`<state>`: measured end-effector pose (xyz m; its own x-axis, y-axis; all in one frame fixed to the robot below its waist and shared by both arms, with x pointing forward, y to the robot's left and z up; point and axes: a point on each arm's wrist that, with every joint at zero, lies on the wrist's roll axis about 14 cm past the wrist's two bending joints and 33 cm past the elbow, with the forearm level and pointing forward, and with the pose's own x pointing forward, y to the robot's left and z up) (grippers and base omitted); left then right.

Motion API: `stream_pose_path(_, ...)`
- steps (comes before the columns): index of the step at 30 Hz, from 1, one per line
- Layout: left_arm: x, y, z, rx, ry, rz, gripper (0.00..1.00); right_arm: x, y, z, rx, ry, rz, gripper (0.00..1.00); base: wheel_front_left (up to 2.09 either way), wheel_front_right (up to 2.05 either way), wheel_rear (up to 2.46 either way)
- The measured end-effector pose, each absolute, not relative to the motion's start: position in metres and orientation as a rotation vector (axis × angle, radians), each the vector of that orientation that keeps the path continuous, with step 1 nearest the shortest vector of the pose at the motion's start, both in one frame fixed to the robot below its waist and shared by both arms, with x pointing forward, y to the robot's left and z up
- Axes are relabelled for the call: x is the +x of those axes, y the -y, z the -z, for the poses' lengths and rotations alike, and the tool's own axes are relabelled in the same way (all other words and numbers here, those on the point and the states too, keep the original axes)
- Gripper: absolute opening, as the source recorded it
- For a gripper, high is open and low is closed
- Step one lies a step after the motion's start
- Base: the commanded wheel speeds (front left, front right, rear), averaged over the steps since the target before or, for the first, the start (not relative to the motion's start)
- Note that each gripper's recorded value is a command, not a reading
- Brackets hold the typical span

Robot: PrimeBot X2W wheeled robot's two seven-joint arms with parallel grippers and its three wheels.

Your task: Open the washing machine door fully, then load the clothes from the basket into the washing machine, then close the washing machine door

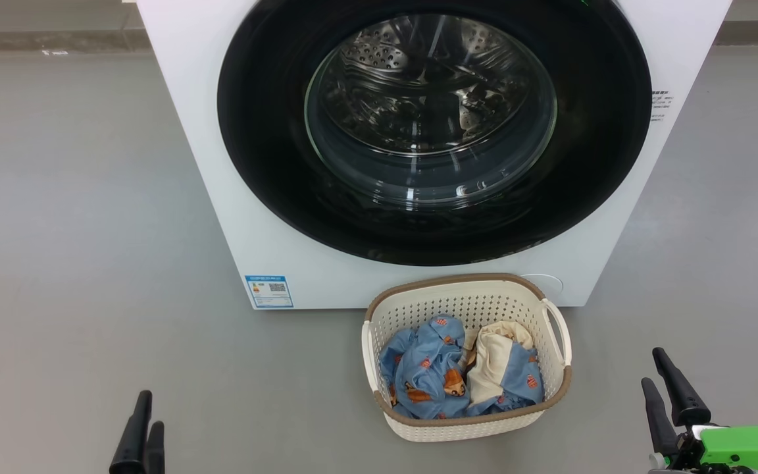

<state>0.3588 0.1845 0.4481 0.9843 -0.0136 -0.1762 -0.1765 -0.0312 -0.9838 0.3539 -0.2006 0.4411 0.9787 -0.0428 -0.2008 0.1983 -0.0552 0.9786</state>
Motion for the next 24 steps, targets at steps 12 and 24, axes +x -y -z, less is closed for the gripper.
stream_pose_path(12, 0.36, -0.188, -0.452, -1.491, -0.134, -0.128, 1.0, 0.357, 0.195, -0.445, 1.496, -0.128, 0.174, 1.0, 0.0, 0.0, 0.0)
stream_pose_path(24, 0.362, -0.189, -0.459, -1.346, -0.113, -0.111, 1.0, 0.362, 0.19, -0.453, 1.301, -0.139, 0.124, 1.0, 0.0, 0.0, 0.0)
